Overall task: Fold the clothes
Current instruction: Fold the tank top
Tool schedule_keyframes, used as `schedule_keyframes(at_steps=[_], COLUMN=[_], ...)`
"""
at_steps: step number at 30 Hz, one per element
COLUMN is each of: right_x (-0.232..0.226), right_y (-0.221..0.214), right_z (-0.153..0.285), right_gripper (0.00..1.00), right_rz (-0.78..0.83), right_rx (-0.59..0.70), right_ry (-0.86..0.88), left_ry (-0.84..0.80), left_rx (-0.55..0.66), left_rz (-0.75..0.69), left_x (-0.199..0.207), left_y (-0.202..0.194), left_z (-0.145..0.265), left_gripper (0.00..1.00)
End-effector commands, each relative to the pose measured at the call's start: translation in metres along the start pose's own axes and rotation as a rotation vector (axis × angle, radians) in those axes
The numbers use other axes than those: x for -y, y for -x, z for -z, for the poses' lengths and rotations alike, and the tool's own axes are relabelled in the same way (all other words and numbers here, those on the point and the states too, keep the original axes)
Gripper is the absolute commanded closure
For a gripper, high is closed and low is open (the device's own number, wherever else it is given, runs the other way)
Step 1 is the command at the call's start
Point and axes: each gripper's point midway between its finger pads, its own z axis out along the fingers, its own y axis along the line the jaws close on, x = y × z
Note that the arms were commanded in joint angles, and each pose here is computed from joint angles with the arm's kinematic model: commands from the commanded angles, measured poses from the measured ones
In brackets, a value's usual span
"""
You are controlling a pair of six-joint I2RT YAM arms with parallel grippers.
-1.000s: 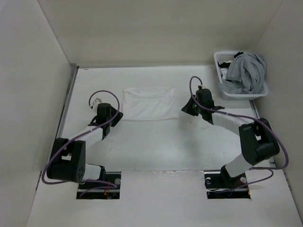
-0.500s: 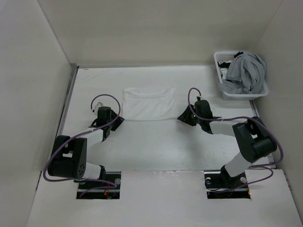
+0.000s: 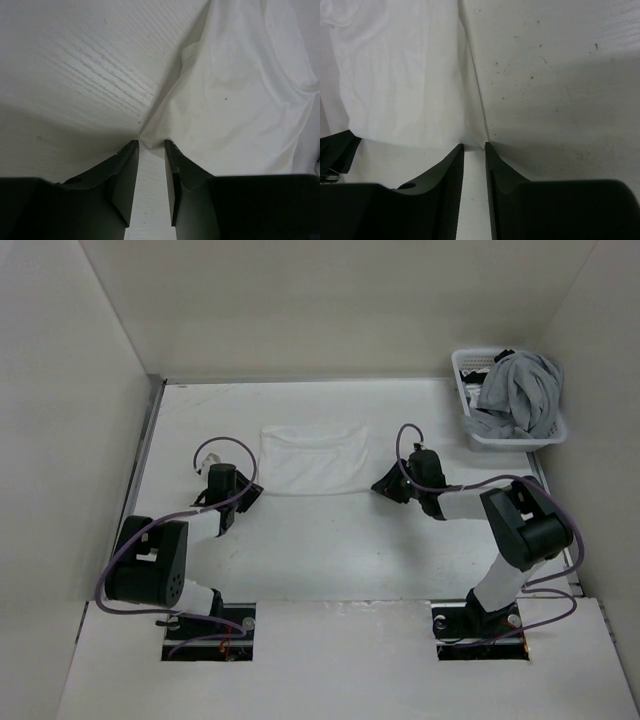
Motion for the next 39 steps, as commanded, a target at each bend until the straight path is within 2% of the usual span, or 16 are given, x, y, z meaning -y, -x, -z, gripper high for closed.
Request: schedule_keyframes(at_steps=[1,5,10,15,21,27,30,34,39], right_x=[-0.014,-0.013,-0.016,-0.029,-0.065,-0.101,-0.120,-0.135,-0.136], right_y=[0.016,0.020,0.024,0.033,0.024,0.006,0.005,0.002,0.019], right_z=[-0.006,-0.009,-0.012,0.013,0.095,0.209,0.250,0.249,0.196], right_gripper=[0.73,0.81,0.96,1.00,1.00,1.00,1.00,1.00,0.99], right_rz=[-0.008,-0.008,0.000,0.035,0.136,0.248,0.271,0.321,0.320], right_rx=[0.032,0.048,0.065,0.126,0.194,0.303,0.335,0.319,0.281], right_ry=[0.048,0.040,0.053,0.087,0.162,0.210,0.241,0.247,0.216], left_ry=[0.044,0.042,0.036,-0.041,-0.191,-0.356,-0.410,-0.403,-0.297], left_rx=[-0.003,-0.006,0.001,0.059,0.146,0.277,0.303,0.254,0.204], left_rz=[0.004,0.001,0.003,-0.005,-0.029,-0.036,-0.043,-0.055,-0.082], left_x=[-0.011,-0.008,-0.006,0.015,0.055,0.092,0.104,0.112,0.108], left_y=[-0.001,-0.002,0.001,0.015,0.035,0.064,0.070,0.062,0.059], left_z=[-0.007,-0.010,-0.009,0.013,0.089,0.211,0.246,0.232,0.168], left_gripper=[0.75,0.84,0.95,0.99,1.00,1.00,1.00,0.99,0.98])
